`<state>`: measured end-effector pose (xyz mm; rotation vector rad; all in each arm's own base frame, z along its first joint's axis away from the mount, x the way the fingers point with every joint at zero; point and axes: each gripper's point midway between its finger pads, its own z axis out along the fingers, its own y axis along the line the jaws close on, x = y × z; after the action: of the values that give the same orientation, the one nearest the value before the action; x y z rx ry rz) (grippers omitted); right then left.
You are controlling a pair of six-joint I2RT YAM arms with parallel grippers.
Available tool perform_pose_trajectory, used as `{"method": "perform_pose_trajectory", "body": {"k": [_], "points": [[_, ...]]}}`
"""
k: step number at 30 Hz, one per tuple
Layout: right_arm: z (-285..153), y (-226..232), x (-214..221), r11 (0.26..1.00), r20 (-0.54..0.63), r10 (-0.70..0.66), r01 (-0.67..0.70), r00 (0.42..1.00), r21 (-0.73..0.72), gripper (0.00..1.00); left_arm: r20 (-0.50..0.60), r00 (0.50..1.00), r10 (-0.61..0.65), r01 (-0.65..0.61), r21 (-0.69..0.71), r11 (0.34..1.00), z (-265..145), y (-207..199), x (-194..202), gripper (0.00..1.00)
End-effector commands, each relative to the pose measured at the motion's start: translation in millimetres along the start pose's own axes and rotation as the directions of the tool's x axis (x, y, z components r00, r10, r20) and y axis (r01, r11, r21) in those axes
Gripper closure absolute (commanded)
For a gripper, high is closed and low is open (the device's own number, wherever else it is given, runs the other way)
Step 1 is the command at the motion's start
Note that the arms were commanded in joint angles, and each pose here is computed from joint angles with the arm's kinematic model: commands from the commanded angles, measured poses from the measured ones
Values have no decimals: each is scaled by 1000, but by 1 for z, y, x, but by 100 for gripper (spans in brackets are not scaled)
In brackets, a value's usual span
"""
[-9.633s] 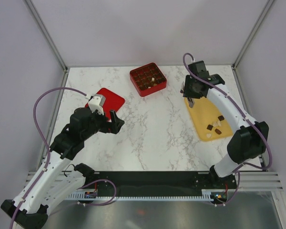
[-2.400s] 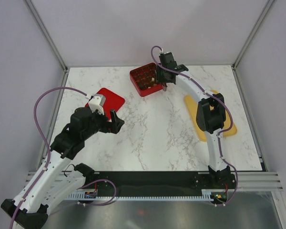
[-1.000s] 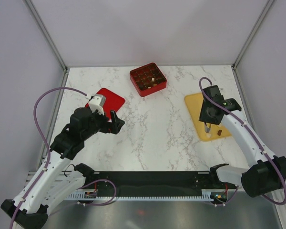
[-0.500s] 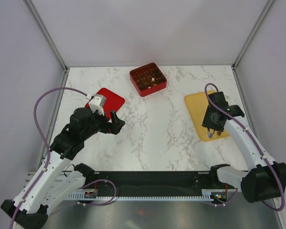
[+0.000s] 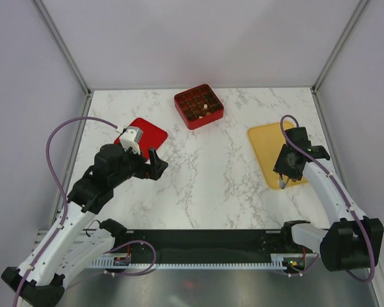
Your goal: Pack the chocolate
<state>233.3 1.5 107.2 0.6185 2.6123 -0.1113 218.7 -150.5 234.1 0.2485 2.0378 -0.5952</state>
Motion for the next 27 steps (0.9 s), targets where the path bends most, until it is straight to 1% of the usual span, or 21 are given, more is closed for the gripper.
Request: {"method": "perform_pose_trajectory", "body": {"k": [1,5,8,19,24,27], "points": [[0,5,-6,999,34,14,-13,999,-43,45,24,999,34,-34,11,999,-1,-1,-7,0],[2,3,-5,999,33,15,-14,999,-40,48,23,999,34,-34,9,999,0,-1,-7,0],[-1,4,-7,999,41,13,-11,999,-45,53,20,999,33,-34,8,999,1,-1,-7,0],[-16,19,-24,994,67,5,3,998,-113,66,23,999,35,-35,2,999,0,0,-7,0],[-23,27,-40,991,89,0,12,996,-134,68,24,999,35,-35,-2,999,0,1,-8,0],[-29,40,-55,984,108,0,19,994,-176,69,27,999,37,-37,-8,999,0,2,-8,0]]}}
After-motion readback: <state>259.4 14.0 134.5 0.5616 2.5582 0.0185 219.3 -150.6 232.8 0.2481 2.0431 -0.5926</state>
